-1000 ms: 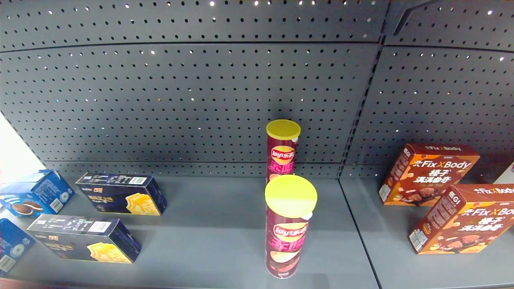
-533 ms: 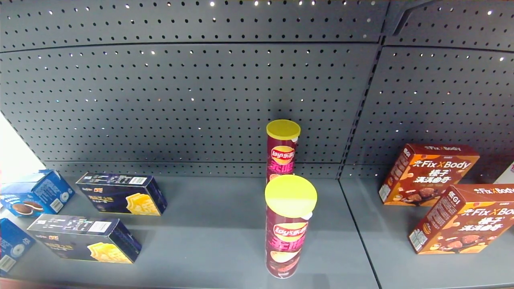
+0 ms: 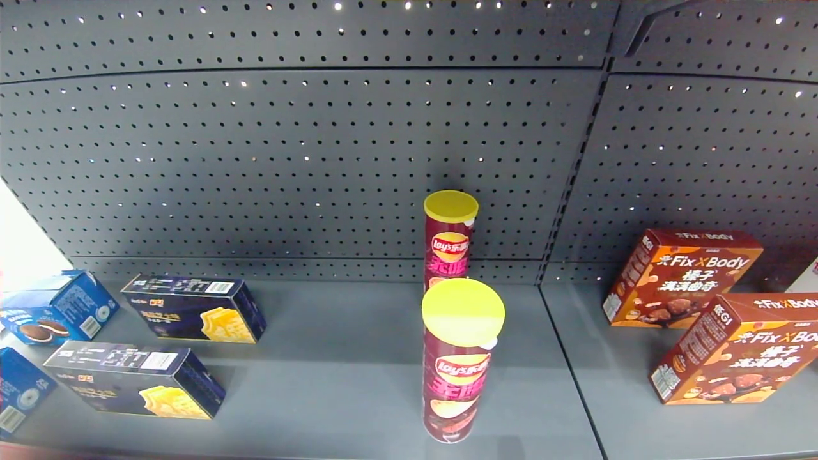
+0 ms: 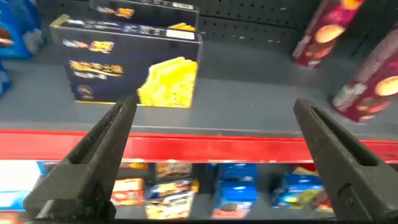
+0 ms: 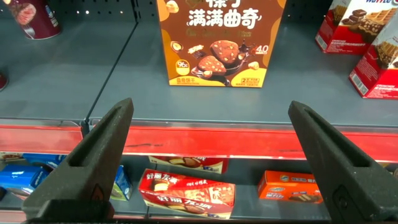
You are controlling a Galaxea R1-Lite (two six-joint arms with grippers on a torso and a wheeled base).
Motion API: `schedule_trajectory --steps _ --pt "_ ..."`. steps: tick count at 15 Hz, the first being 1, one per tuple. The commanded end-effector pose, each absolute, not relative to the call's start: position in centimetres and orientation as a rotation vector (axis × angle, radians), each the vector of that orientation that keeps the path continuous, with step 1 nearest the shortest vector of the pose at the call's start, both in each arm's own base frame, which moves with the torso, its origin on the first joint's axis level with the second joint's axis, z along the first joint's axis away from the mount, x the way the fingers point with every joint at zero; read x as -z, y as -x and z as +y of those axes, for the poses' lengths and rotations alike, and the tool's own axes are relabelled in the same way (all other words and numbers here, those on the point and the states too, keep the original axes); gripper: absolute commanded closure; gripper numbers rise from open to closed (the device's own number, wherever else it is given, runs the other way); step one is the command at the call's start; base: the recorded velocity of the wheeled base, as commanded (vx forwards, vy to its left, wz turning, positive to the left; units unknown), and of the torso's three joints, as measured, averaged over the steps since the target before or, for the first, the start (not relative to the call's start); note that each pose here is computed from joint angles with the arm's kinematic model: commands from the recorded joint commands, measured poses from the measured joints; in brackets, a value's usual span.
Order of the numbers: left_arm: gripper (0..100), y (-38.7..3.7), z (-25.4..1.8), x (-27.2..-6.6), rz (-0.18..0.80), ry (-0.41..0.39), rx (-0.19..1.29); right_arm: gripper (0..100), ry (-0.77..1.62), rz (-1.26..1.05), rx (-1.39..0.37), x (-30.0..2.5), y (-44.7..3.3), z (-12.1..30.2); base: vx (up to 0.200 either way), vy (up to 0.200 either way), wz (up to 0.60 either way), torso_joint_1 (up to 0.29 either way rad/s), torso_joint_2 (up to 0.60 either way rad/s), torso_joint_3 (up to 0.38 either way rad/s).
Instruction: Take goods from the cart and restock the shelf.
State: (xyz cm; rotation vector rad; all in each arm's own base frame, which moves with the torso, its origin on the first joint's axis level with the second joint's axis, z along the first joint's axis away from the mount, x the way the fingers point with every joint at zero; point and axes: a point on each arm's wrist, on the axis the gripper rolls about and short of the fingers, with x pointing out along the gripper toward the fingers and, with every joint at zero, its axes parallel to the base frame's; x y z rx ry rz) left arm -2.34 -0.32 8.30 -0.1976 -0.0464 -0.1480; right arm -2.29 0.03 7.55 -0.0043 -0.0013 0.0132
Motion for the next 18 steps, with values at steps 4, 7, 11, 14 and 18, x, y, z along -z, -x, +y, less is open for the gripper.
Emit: schedule_trajectory --steps 4,7,11,14,18 --pt "0 2.36 -0.33 -8.29 -0.05 0.194 0.152 0 0.005 0.0 -0.014 -7.55 2.28 0.03 0.0 0.0 0.0 0.0 0.0 0.0" --pt "0 2.36 -0.33 -8.29 -0.05 0.191 0.153 0 0.005 0.0 -0.014 -7.55 2.28 0.03 0.0 0.0 0.0 0.0 0.0 0.0" --pt "0 2.39 -0.47 -8.27 -0.045 0.161 0.216 0 0.005 0.0 -0.014 -7.55 2.28 0.03 0.0 0.0 0.0 0.0 0.0 0.0" --pt "0 2.44 -0.59 -8.31 -0.043 0.126 0.267 0 0.005 0.0 -0.014 -7.55 2.28 0.03 0.0 0.0 0.0 0.0 0.0 0.0" --pt "0 2.33 -0.32 -8.15 -0.055 0.017 0.139 0 0.005 0.0 -0.014 -7.55 2.28 0.03 0.0 0.0 0.0 0.0 0.0 0.0"
